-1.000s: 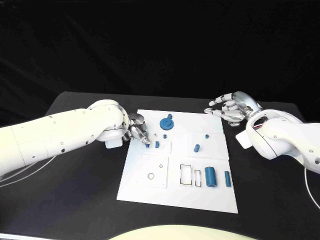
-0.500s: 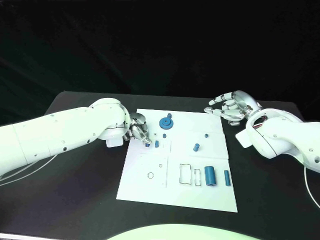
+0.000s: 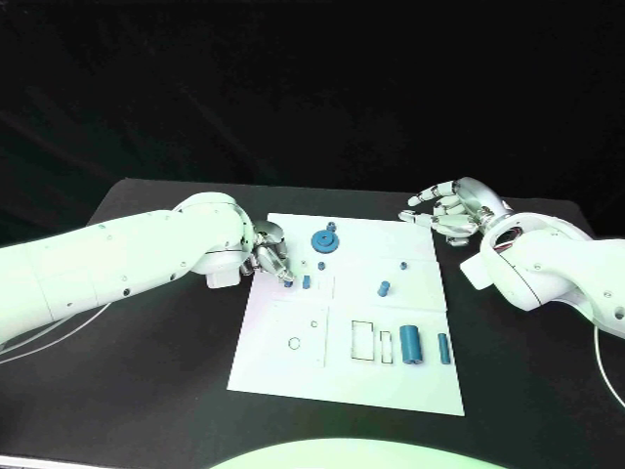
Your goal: Assemble the parts on the task board
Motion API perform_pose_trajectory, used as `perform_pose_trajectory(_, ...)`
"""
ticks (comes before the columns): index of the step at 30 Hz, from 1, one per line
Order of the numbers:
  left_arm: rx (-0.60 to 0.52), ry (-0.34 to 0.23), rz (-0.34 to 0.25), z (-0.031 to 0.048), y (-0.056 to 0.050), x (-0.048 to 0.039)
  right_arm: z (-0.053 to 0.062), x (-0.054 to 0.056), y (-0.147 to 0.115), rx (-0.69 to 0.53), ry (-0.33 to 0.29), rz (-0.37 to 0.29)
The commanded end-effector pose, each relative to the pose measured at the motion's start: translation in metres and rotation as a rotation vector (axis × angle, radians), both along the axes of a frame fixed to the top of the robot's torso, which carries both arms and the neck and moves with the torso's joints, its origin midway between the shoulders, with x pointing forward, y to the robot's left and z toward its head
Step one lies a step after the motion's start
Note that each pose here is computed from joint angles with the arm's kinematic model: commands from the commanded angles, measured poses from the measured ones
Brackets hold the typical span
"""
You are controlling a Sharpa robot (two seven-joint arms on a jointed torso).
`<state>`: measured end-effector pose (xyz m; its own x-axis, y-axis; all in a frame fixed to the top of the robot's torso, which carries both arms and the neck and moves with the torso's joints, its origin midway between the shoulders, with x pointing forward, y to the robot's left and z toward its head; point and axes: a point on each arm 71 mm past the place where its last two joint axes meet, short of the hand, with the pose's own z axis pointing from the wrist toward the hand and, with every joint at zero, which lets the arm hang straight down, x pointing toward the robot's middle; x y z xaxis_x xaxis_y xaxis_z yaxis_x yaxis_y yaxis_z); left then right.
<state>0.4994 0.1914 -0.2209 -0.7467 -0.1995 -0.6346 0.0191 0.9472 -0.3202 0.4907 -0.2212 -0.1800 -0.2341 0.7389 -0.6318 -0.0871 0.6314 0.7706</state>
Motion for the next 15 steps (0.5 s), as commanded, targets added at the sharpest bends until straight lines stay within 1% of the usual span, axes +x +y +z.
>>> perform_pose_trajectory(1,0.029,0.015,-0.005,-0.0073,0.0007,-0.0034,0.0006,-0.0004,0.0011,0.000,-0.009,0.013)
perform_pose_trajectory(15,0.039,-0.002,0.009,-0.0067,0.0053,-0.0018,0.0006,-0.0004,0.0011,0.000,-0.010,0.013)
